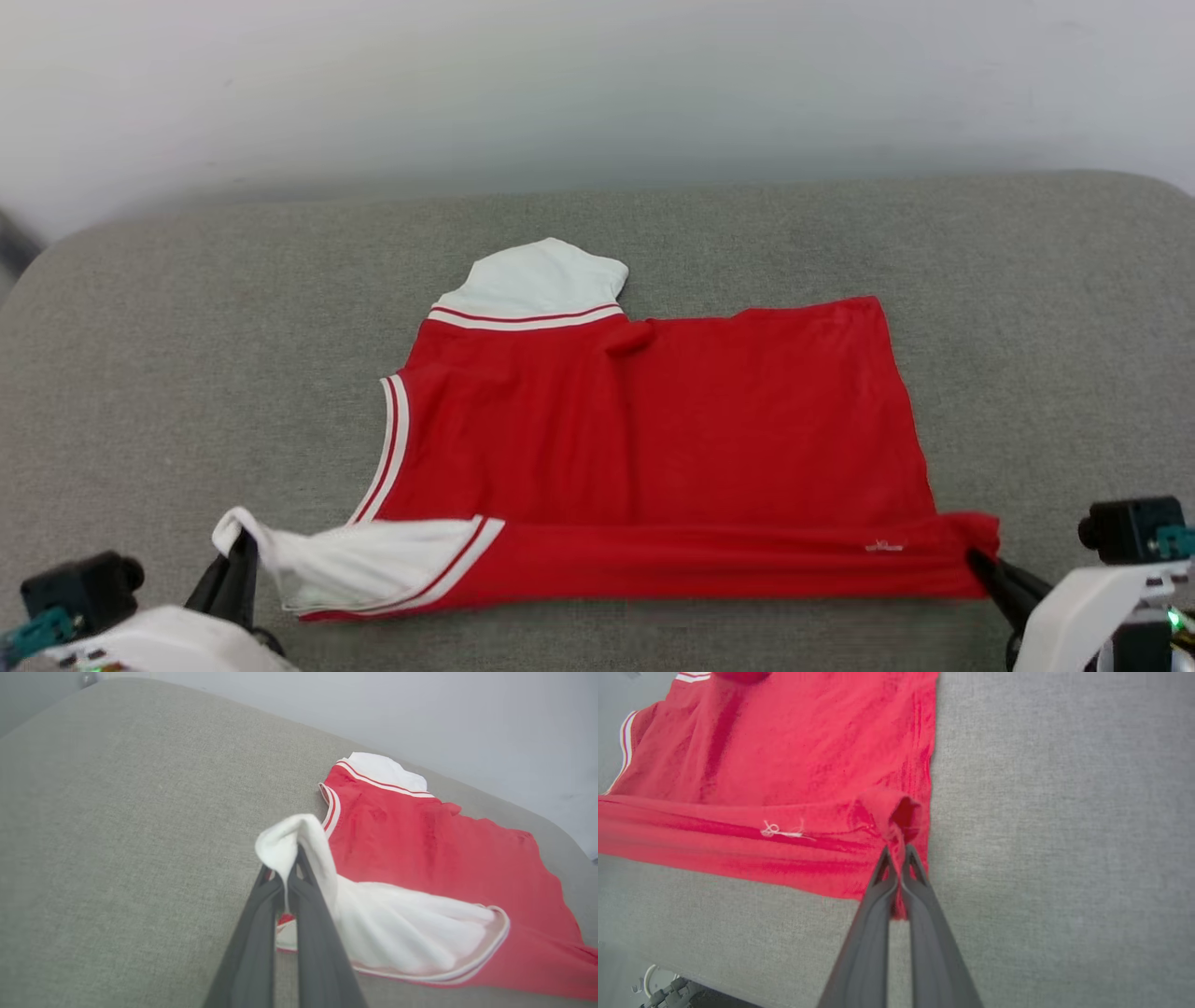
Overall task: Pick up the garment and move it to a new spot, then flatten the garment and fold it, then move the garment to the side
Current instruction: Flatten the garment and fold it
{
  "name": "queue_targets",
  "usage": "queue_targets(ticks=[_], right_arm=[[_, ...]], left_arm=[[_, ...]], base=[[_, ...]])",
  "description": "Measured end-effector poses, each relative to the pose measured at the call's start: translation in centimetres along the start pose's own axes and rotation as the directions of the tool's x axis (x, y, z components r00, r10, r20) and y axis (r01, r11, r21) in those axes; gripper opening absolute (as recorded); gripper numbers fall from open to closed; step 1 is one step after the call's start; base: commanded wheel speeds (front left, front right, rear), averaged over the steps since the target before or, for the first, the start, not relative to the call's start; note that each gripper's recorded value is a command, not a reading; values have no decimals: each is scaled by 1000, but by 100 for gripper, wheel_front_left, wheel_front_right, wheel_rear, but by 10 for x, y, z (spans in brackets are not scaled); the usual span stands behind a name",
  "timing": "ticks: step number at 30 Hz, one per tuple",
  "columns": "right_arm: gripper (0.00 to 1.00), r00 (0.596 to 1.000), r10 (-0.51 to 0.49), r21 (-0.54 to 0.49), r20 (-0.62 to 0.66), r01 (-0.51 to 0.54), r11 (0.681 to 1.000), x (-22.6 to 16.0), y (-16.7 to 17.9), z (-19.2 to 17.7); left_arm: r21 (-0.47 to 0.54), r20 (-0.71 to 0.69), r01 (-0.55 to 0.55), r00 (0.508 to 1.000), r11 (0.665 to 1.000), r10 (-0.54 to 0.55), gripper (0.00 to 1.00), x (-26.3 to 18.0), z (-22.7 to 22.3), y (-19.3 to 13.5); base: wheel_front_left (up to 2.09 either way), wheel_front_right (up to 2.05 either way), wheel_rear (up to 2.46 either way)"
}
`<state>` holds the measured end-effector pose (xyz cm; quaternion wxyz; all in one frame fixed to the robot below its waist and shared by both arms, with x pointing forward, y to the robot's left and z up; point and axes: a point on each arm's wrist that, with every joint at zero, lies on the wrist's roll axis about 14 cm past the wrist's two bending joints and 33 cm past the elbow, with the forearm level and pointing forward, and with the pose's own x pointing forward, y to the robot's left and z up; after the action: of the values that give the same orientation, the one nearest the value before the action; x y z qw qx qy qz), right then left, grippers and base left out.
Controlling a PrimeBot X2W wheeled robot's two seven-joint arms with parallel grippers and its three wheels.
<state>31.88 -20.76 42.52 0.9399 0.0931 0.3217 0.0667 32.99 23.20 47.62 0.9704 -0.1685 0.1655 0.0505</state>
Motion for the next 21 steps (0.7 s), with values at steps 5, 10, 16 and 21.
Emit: queue_targets(ticks=[5,10,16,21], right_arm=[[0,1000,6,-34,26,-5,999,24,5,29],[0,1000,18,-69,19,-17,997,53,9,42],[0,999,-1,-94,-47,-4,996,84,1,32],[100,998,-10,-95,-66,4,995,102,-2,20]], left_arm=[[26,22,84,996,996,-84,0,38,15,-22],[31,0,123,992,992,-123,0,73,9,-36],[-2,-89,149,985,989,-148,0,105,-23,-47],[-26,-154,133,979,991,-135,45,119,-48,-42]], base=[[0,0,0],[0,0,0],[0,0,0],[0,0,0]])
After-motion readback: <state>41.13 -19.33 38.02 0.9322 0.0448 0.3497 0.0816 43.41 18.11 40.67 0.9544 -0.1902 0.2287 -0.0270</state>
